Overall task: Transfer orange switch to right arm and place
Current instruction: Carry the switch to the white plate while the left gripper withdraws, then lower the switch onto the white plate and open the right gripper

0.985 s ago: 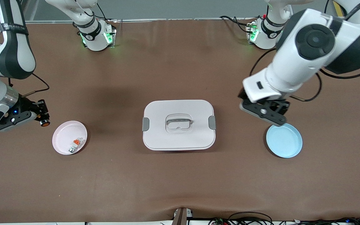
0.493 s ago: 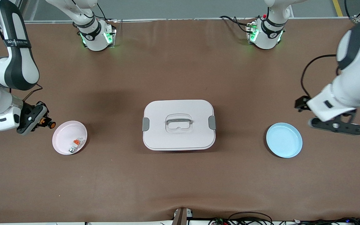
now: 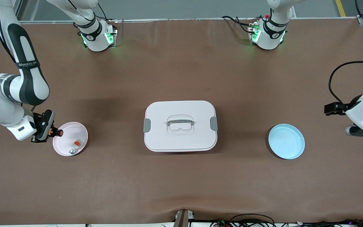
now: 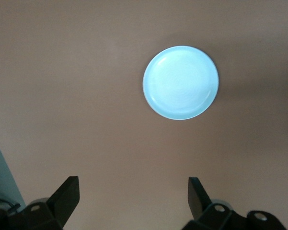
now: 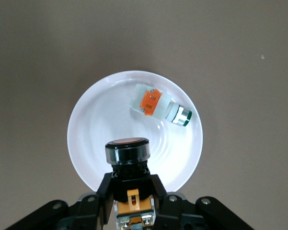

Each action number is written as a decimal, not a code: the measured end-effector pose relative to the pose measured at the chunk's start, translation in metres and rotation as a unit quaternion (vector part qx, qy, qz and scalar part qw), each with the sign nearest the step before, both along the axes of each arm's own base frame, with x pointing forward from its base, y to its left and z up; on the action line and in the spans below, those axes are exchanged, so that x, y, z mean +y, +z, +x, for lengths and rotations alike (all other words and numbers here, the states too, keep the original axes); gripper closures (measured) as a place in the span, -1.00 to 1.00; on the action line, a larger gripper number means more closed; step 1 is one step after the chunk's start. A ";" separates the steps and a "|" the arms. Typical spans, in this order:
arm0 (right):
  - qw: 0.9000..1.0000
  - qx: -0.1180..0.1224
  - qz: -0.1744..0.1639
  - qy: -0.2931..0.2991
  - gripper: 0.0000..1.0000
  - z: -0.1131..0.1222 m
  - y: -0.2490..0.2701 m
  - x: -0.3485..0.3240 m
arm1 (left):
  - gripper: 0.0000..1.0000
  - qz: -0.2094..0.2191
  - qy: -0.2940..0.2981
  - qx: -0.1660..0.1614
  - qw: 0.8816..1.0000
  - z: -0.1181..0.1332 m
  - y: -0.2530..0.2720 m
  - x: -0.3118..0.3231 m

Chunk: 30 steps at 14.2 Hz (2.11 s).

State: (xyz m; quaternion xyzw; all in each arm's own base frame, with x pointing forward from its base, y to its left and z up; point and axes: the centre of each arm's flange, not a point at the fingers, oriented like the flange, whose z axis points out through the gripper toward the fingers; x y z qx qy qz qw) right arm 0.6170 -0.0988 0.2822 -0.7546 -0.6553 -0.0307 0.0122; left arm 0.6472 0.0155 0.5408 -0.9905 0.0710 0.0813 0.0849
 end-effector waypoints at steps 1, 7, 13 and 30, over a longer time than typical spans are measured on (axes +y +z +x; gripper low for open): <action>1.000 0.000 0.008 0.005 0.28 0.000 -0.012 -0.004 | -1.00 -0.003 0.007 0.004 1.000 -0.002 0.000 0.016; 0.999 -0.001 0.032 0.011 0.28 0.000 -0.054 -0.009 | -1.00 -0.047 0.085 0.000 0.995 -0.009 0.008 0.041; 0.999 -0.029 0.018 -0.006 0.28 -0.005 -0.075 -0.025 | -1.00 -0.040 0.111 -0.027 0.993 -0.018 0.037 0.008; 0.999 -0.022 0.021 -0.031 -0.59 -0.012 -0.099 -0.018 | -1.00 -0.048 0.119 -0.070 0.989 -0.089 0.106 -0.050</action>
